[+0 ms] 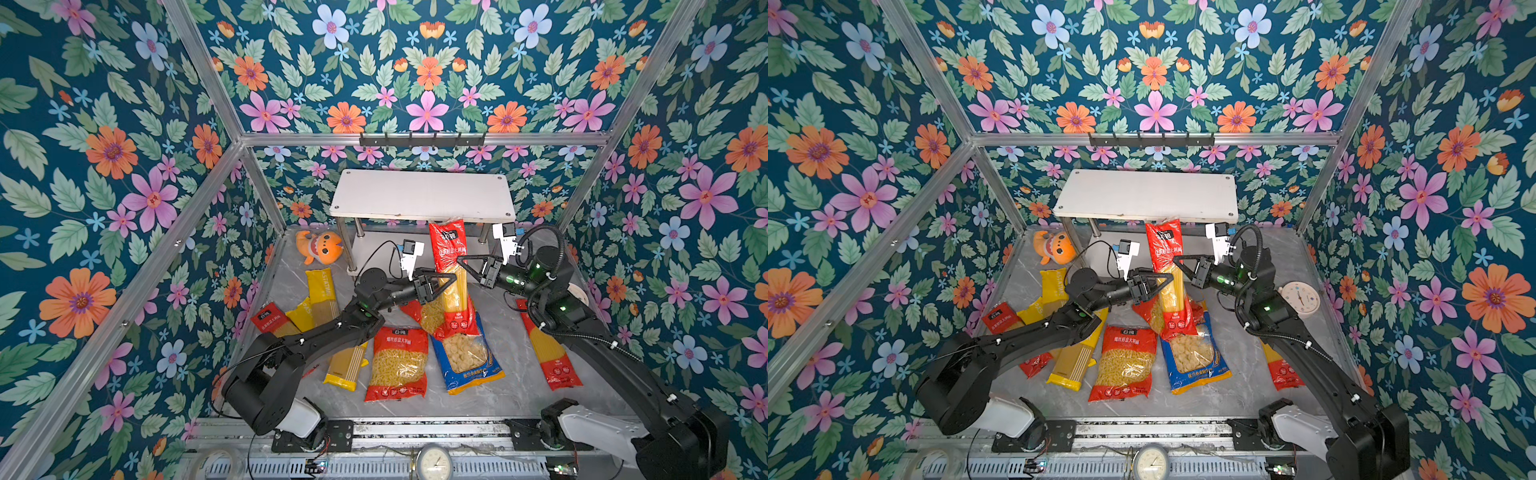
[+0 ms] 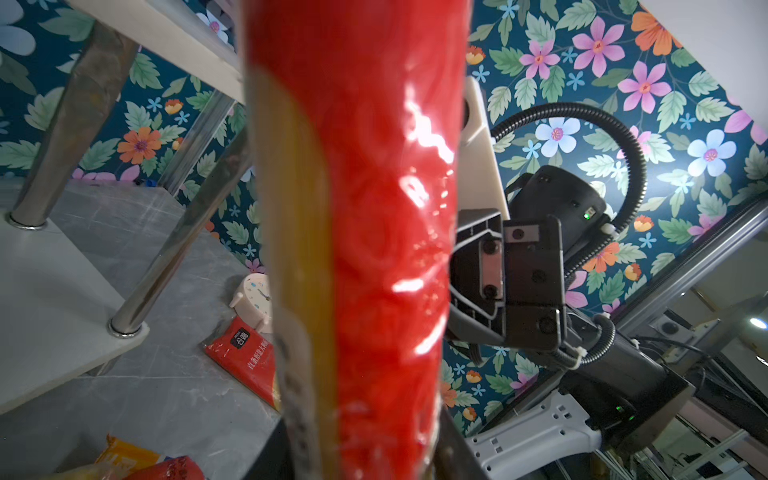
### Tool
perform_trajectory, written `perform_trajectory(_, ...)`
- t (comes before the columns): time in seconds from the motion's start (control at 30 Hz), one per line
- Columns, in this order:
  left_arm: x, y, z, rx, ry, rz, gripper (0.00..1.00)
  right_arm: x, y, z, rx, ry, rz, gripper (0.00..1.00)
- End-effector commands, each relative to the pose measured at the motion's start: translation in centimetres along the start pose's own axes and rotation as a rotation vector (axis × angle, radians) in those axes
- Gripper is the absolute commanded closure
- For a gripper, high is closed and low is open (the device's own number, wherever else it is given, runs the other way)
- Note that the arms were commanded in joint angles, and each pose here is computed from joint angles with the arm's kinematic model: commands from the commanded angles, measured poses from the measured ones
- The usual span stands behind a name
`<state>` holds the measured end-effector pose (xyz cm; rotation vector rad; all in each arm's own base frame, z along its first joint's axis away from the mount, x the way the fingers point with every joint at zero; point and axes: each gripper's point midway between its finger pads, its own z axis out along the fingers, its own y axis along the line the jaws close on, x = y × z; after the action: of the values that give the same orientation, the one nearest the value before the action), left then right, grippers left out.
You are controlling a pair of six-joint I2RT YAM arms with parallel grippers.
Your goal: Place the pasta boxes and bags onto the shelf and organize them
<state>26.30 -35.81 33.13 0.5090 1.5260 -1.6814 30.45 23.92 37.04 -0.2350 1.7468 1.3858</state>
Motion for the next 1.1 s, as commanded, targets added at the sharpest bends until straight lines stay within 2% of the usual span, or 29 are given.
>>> perform_trajectory(0.0, -1.3, -2.0, -0.3, 0.06, -0.007, 0.068, 0.73, -3.2, 2.9, 0.3, -0.112, -0.099, -0.015, 0.9)
perform_trajectory(0.23, -4.1, -0.9, -2.0, -0.002, -0.037, 0.061, 0.85, -2.5, 2.5, 1.0, -0.102, -0.025, -0.017, 0.56)
perform_trajectory(0.37, -6.3, -0.6, -3.6, -0.036, -0.059, 0.058, 0.87, -1.1, 1.4, 1.0, -0.066, 0.033, -0.018, 0.4)
perform_trajectory(0.5, -9.5, -0.8, -4.8, -0.067, -0.061, 0.062, 0.86, 1.9, -0.6, 1.3, 0.002, 0.16, -0.024, 0.24)
perform_trajectory(0.57, -11.0, -0.9, -5.1, -0.076, -0.051, 0.06, 0.86, 3.7, -1.0, 1.8, 0.021, 0.227, -0.024, 0.19)
perform_trajectory(0.7, -13.7, -0.9, -5.5, -0.063, -0.044, 0.002, 0.84, 5.9, -0.7, 3.1, 0.003, 0.282, -0.021, 0.18)
perform_trajectory(0.77, -14.5, -0.9, -5.7, -0.039, -0.048, -0.032, 0.83, 6.0, -0.1, 3.7, -0.036, 0.288, -0.007, 0.21)
perform_trajectory(0.93, -15.6, -1.4, -6.0, 0.026, -0.061, -0.078, 0.82, 5.9, 1.7, 4.9, -0.135, 0.292, 0.015, 0.38)
perform_trajectory(1.07, -15.7, -0.9, -6.1, 0.025, -0.061, -0.101, 0.81, 5.9, 2.3, 5.7, -0.175, 0.293, 0.032, 0.46)
